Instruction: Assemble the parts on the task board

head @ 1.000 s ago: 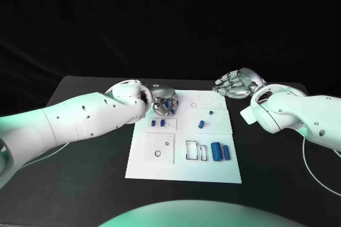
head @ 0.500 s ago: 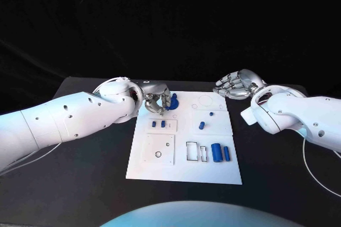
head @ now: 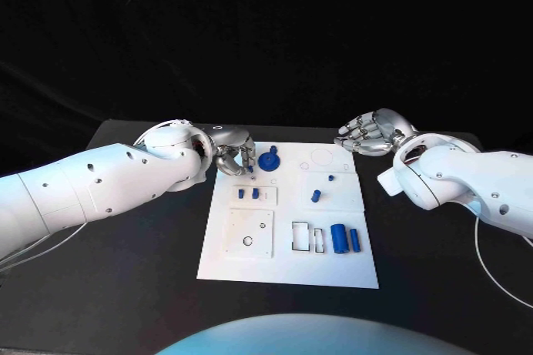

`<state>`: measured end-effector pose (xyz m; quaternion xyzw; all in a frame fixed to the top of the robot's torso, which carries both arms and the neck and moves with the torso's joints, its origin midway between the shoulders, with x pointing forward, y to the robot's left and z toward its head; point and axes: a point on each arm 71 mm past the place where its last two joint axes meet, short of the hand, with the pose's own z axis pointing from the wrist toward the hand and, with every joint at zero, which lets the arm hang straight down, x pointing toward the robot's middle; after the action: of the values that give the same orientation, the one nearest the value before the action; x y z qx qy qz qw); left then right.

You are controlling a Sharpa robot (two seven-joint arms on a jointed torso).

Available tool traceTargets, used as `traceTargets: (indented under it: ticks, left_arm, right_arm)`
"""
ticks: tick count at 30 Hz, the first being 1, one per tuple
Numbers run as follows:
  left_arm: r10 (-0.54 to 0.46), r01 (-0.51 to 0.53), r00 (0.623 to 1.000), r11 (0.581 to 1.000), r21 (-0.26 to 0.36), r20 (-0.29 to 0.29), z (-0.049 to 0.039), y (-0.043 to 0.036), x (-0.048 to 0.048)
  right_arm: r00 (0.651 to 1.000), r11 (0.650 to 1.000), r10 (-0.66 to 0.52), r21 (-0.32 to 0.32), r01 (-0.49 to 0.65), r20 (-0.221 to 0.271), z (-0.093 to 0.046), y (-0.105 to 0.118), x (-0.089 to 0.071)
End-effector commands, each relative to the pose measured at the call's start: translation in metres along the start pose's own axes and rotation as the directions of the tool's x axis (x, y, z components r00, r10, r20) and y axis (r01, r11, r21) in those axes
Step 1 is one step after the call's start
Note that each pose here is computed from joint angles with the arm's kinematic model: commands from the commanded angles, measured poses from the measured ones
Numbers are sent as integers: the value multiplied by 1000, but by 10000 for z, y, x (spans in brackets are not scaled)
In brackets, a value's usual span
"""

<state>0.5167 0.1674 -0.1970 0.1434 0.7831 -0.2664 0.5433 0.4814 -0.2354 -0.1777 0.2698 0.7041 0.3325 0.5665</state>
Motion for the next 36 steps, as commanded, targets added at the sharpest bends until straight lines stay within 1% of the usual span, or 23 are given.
traceTargets:
  ticks: [1,8,14,19,28,36]
  left_arm:
    - [-10,10,1000,1000,-5,-29,13,5,18]
    - [-14,14,999,1000,-8,-34,39,21,34]
    - [-16,15,999,1000,-7,-39,62,17,51]
    - [-17,17,999,1000,-4,-49,82,8,81]
    - [-22,22,997,1000,-2,-69,115,-6,164]
    - [-26,26,997,1000,-5,-75,120,-5,186]
  right_arm:
    - [1000,1000,-12,-9,12,-13,-2,7,14]
    - [1000,1000,-12,-10,12,-13,-4,9,17]
    - [1000,1000,-12,-12,12,-13,-7,12,18]
    - [1000,1000,-12,-13,12,-14,-9,16,22]
    - [1000,1000,-13,-14,12,-14,-13,16,20]
    - [1000,1000,-13,-15,13,-14,-16,14,17]
